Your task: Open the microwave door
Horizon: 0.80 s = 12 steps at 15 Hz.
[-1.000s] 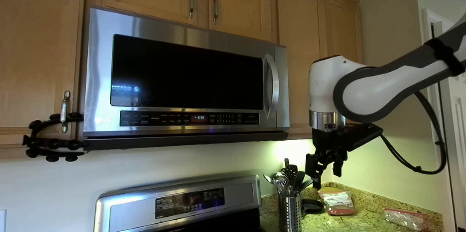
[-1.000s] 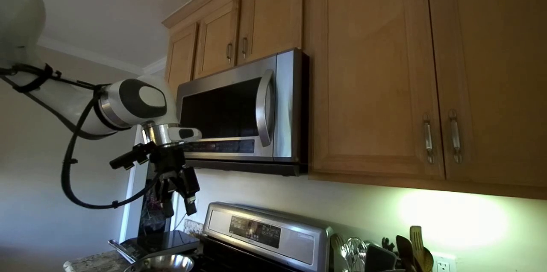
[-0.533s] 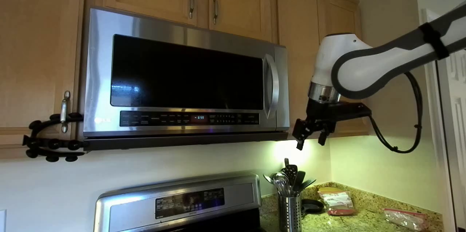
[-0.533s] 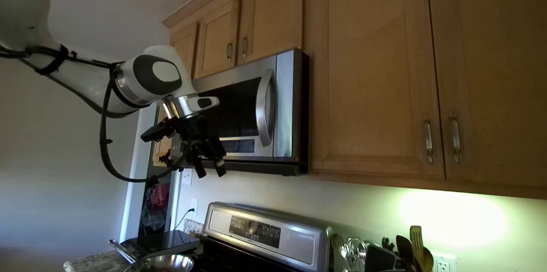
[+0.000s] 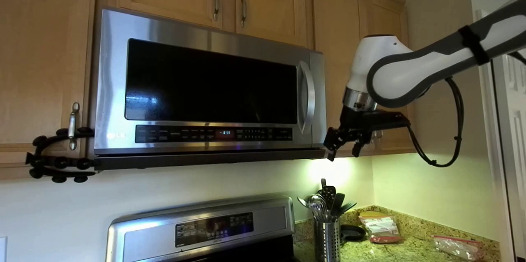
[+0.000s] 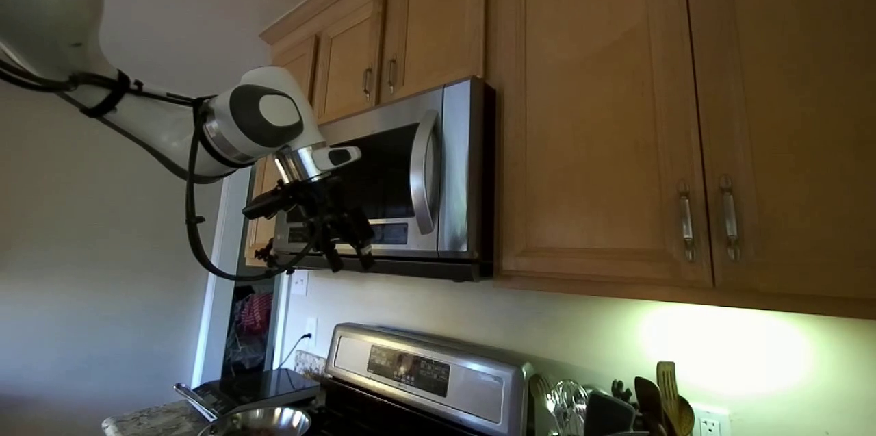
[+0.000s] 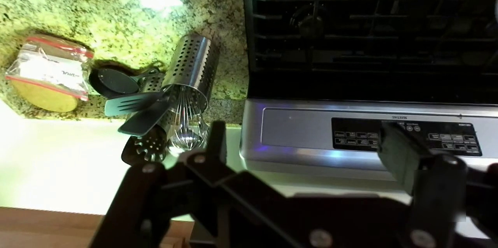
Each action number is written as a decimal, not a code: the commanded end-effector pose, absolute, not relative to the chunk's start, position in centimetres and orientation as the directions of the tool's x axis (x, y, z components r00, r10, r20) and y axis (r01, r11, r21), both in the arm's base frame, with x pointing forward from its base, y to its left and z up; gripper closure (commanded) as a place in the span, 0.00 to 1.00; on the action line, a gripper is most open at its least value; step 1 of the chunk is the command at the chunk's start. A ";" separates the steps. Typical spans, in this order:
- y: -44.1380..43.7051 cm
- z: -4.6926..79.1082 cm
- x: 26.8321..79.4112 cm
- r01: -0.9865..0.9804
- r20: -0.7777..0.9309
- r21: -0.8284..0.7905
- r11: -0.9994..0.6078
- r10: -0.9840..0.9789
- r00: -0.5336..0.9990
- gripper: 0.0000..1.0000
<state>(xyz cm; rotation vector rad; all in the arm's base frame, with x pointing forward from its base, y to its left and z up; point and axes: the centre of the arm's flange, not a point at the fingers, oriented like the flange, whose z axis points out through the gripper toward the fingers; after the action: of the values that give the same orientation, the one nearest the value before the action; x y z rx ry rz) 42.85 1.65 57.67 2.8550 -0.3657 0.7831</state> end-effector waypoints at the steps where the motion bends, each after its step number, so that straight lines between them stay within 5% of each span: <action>1: 1.6 58.0 43.0 -0.282 0.525 0.089 -0.955 -0.196 0.828 0.00; 12: -1.2 66.8 45.9 -0.284 0.738 0.094 -0.954 -0.125 0.663 0.00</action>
<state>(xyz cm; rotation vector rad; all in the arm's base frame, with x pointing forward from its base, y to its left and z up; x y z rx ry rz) 43.95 0.67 65.65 2.7363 -0.3369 1.0620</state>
